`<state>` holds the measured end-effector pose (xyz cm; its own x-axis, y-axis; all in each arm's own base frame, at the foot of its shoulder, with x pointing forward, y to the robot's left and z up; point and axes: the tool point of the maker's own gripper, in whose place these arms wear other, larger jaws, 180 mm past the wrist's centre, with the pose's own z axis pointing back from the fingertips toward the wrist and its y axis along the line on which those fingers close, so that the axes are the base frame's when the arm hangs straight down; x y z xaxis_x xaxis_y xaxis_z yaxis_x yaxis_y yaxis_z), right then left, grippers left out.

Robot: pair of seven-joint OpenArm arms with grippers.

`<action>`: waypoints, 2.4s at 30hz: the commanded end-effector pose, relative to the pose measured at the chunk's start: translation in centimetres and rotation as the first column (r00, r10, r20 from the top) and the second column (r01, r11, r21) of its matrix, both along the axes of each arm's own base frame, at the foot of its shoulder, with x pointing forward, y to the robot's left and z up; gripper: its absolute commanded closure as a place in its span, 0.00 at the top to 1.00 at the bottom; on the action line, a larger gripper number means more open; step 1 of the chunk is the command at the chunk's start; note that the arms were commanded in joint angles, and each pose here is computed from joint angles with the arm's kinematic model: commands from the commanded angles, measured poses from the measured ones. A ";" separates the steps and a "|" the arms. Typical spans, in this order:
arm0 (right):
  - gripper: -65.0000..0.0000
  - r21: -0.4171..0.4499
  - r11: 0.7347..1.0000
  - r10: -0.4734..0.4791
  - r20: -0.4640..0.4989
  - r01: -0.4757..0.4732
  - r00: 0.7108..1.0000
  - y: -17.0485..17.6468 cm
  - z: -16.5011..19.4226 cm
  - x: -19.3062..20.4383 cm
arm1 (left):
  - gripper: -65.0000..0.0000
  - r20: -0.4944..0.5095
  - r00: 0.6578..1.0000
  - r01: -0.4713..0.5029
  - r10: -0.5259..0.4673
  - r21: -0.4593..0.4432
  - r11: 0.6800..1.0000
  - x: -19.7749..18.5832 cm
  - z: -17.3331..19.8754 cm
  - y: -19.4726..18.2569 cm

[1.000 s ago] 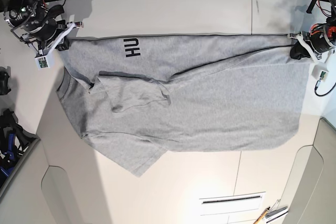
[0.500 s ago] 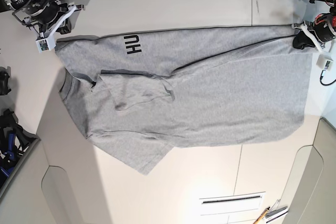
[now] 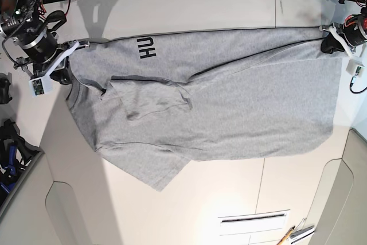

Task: Fold the T-shirt properly
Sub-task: 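Pull the shirt further toward the robot with both grippers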

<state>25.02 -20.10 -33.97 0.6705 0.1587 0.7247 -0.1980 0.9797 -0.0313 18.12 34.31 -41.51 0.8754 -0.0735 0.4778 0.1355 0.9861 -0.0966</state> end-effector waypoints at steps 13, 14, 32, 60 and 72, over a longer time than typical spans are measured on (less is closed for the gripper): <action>0.00 0.002 0.995 -0.088 -0.431 0.098 0.898 -4.4 -11.5 -6.8 | 0.00 -0.033 0.999 0.003 -0.002 0.046 0.999 -0.6 0.0 1.1; 0.00 0.001 0.995 -0.086 -0.438 0.096 0.895 -4.4 -11.6 -7.2 | 0.00 -0.033 0.999 0.003 -0.002 0.046 0.999 -0.6 0.0 1.1; 0.00 -0.078 0.997 -0.038 -0.429 0.005 0.903 -3.5 -7.1 -11.3 | 0.00 -0.133 0.991 -0.003 0.005 0.016 1.000 -3.3 -1.0 0.7; 0.00 -0.096 0.995 -0.075 -0.424 0.038 0.902 -4.7 -6.9 -11.6 | 0.00 -0.285 0.958 -0.026 0.016 -0.031 0.999 -10.2 -2.7 0.0; 0.00 -0.104 0.994 -0.066 -0.386 0.028 0.920 -4.5 -5.8 -10.6 | 0.00 -0.190 0.977 -0.102 0.095 -0.028 0.994 -8.1 -0.8 1.9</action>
